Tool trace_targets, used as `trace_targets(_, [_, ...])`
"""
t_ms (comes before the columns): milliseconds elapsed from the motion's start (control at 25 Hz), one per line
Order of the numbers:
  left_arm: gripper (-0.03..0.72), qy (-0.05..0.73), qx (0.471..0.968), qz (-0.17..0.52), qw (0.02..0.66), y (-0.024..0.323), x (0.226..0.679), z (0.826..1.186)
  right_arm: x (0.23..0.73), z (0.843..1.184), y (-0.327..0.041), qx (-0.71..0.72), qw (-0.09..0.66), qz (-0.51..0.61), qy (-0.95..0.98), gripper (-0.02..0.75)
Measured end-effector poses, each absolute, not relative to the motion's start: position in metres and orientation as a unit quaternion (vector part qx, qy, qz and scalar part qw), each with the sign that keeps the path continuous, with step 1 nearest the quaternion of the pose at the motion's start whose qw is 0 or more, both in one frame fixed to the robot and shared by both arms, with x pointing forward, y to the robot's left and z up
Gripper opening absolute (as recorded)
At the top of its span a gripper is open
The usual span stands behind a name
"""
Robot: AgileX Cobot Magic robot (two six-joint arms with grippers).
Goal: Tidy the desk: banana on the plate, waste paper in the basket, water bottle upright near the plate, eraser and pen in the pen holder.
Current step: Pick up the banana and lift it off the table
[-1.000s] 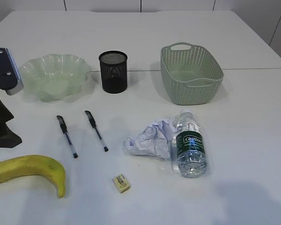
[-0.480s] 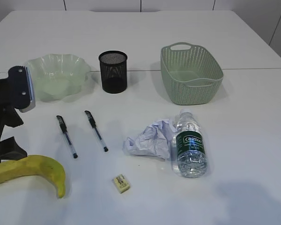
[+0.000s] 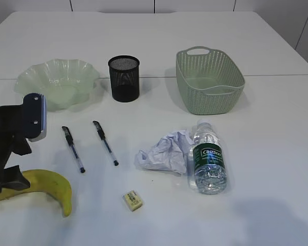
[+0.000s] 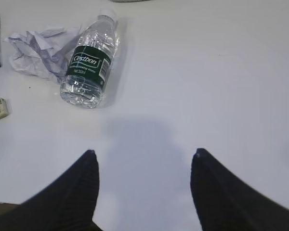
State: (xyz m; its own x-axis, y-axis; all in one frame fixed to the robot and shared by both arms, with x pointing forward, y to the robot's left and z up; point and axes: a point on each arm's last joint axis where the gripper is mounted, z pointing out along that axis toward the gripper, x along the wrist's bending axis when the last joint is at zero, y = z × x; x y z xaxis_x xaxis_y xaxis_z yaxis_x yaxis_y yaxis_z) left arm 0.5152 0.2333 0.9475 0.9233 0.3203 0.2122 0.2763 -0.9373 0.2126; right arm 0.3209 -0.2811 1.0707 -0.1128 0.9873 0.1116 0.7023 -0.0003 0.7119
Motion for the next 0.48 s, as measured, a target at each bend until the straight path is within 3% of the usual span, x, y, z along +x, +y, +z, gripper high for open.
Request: trace_targets(480, [0.56, 0.151, 0.981, 0.1, 0.077, 0.232, 0.524, 0.918, 0.32, 1.071, -0.276, 0.608, 0.212, 0.333, 0.689, 0.448])
